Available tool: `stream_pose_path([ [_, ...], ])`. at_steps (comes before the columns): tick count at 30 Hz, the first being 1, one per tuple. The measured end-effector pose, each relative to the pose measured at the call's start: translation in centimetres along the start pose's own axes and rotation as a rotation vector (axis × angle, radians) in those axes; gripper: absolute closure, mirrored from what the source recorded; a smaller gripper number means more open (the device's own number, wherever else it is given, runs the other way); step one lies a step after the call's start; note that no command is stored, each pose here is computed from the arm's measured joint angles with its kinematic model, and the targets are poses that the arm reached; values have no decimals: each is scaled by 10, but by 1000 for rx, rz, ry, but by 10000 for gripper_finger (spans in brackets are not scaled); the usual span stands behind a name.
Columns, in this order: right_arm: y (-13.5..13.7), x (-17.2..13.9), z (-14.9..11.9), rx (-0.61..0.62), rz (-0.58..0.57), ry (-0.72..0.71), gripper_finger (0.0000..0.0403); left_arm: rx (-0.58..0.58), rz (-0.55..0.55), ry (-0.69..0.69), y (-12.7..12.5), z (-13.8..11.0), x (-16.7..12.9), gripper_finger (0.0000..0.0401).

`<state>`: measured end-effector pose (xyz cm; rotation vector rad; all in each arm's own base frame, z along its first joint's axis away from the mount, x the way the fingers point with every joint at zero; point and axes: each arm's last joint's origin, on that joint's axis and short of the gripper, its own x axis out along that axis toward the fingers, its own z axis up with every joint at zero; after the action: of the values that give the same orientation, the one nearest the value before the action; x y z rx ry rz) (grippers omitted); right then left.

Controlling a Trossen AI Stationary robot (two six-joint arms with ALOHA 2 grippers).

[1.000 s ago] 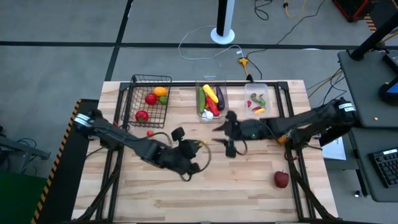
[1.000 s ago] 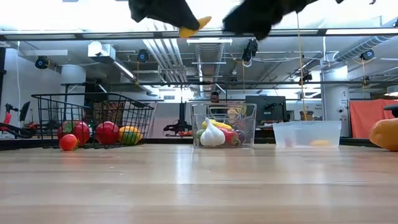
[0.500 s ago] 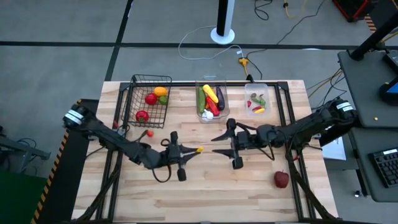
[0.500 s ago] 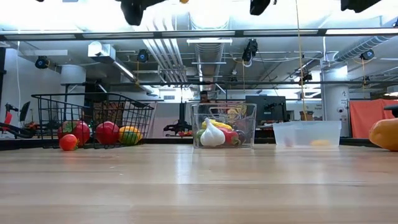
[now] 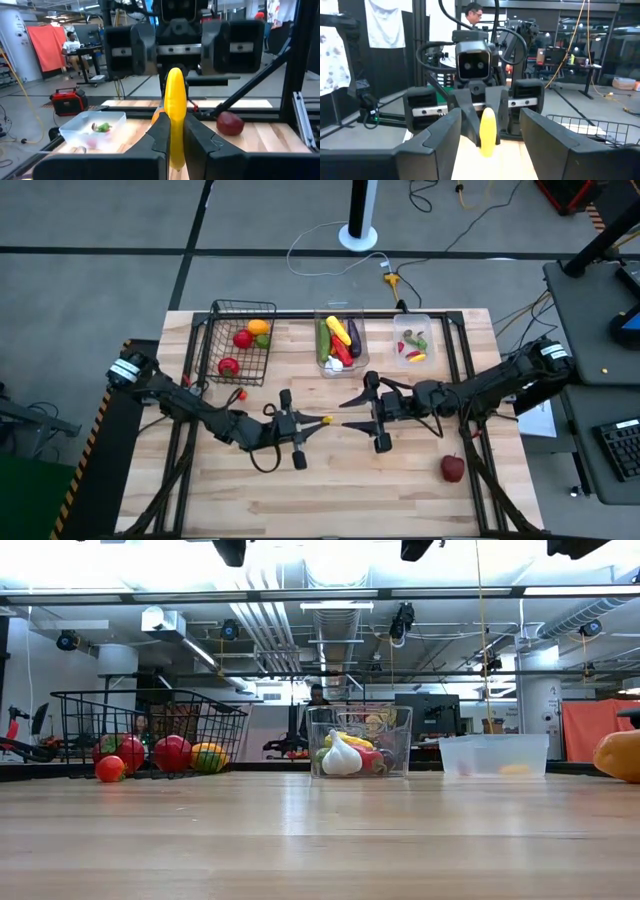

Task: Sort produce into baskets
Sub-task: Put the yellow corn into the right transparent bin

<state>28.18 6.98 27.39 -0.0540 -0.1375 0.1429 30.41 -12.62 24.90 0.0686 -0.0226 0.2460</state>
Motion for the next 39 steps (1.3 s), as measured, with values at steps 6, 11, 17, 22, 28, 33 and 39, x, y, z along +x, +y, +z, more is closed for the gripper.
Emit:
stream_pose_path([
  [6, 0, 6, -8, -4, -11, -3, 182, -12, 13, -22, 3, 7, 6, 389],
  [11, 0, 14, -14, -29, -35, -18, 176, -13, 10, -25, 4, 8, 7, 389],
  [17, -4, 28, -12, -55, -51, -20, 186, -13, 8, -25, 4, 8, 7, 389],
  [22, -6, 30, -12, -64, -57, -18, 222, 3, 8, -24, 4, 8, 7, 389],
  [28, -6, 30, -12, -48, -55, -17, 317, 5, 10, -24, 4, 8, 7, 388],
  [33, -6, 30, -14, -56, -52, 0, 380, 0, 28, -3, 5, 5, 7, 379],
  [39, -7, 29, -15, -38, -56, 25, 377, 17, 41, 60, 4, -2, 6, 296],
])
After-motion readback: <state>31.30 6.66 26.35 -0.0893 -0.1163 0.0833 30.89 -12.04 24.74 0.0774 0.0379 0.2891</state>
